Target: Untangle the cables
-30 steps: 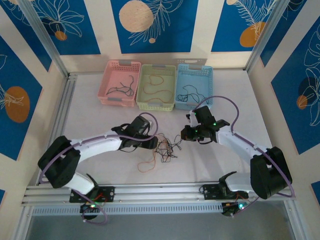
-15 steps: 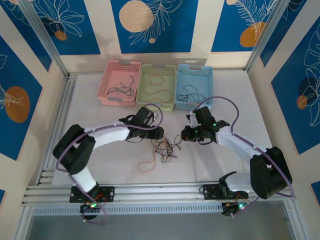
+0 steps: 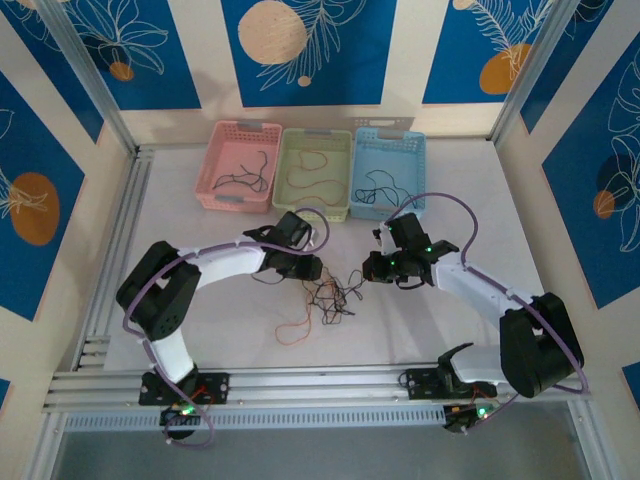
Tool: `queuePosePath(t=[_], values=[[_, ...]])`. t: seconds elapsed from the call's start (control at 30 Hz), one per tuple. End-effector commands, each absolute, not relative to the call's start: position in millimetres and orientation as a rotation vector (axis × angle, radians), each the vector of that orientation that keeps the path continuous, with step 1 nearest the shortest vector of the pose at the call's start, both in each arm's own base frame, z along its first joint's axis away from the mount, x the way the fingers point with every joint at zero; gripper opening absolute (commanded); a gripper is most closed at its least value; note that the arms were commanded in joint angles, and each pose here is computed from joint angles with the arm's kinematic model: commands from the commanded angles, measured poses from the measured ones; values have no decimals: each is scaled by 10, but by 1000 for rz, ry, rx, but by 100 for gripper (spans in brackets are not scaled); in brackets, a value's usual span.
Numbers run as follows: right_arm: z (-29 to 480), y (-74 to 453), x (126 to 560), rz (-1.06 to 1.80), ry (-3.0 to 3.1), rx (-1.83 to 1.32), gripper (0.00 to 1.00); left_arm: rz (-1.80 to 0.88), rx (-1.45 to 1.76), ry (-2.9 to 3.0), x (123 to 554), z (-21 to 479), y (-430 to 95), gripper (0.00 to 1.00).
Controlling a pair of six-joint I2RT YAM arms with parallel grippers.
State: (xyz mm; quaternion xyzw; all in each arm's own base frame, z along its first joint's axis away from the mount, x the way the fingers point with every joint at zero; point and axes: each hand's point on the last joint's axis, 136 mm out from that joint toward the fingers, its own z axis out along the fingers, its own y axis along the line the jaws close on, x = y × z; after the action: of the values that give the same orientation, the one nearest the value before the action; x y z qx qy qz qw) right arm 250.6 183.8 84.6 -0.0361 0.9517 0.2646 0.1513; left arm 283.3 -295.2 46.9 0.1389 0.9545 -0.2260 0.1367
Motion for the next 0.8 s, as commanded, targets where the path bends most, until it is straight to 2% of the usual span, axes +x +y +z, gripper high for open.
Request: queuePosePath(t=[0.0,0.03,0.1,0.27,0.47,0.57,0.77], values=[[740,1796,2451,721,2773,-111,0,-675,402,2750,2849,546,-2915,27],[737,1785,2456,719,2775,-104,0,-684,401,2741,2859,564,-2924,22],[739,1786,2451,719,2776,-103,0,-708,398,2714,2895,630,-2946,0],[735,1769,2456,705,2775,-105,0,-669,343,2630,3009,852,-2789,0],[733,1733,2469,673,2772,-98,0,-602,170,2516,3115,1291,-2226,0],[710,1639,2492,614,2775,-66,0,-476,53,2429,3116,1747,-1680,0],[664,1488,2549,586,2773,27,0,-203,-217,2097,2812,3258,-333,0]])
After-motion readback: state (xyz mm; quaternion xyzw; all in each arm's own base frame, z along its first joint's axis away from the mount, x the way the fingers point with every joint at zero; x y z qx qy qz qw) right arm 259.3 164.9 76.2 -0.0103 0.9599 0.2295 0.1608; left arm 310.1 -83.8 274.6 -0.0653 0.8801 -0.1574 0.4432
